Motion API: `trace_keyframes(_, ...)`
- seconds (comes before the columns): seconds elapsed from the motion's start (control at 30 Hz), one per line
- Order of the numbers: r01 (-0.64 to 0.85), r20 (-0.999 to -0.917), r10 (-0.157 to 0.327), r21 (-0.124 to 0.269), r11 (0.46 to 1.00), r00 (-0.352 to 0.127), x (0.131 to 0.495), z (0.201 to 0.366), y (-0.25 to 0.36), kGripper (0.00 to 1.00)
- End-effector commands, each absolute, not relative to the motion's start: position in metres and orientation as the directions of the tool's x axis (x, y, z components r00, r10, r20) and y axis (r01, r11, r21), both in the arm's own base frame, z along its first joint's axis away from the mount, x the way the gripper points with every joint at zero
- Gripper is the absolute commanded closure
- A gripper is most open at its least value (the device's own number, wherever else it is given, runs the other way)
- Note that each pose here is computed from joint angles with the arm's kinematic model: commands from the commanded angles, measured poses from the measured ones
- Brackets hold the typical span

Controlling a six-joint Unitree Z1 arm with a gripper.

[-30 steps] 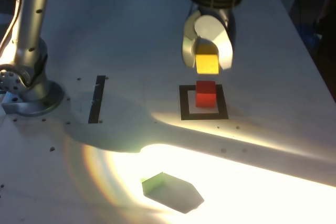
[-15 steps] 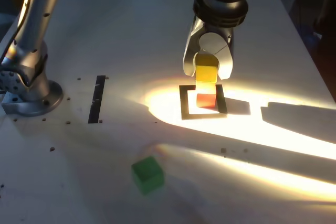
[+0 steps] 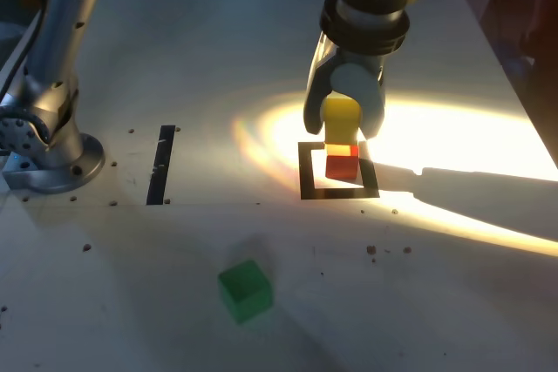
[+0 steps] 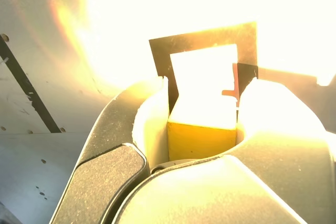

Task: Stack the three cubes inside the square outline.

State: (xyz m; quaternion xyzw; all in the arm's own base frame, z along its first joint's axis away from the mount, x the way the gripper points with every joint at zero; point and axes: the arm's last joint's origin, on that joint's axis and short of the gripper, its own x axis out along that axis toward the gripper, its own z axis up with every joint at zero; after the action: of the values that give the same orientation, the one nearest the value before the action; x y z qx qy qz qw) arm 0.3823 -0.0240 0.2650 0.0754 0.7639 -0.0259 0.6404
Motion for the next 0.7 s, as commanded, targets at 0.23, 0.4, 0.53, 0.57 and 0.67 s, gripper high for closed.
trace_keyframes(0.23, 0.146, -0.9790, 0.082, 0.054, 0.988, -0.187, 0.383, 0.257, -0.024, 0.84)
trace_keyframes(0.4, 0.146, -0.9779, 0.078, 0.050, 0.988, -0.194, 0.385, 0.253, -0.024, 0.81)
trace_keyframes(0.53, 0.146, -0.9770, 0.075, 0.047, 0.988, -0.199, 0.386, 0.250, -0.024, 0.76)
trace_keyframes(0.57, 0.146, -0.9769, 0.075, 0.046, 0.988, -0.200, 0.387, 0.249, -0.024, 0.74)
trace_keyframes(0.67, 0.147, -0.9764, 0.074, 0.045, 0.988, -0.203, 0.388, 0.247, -0.024, 0.68)
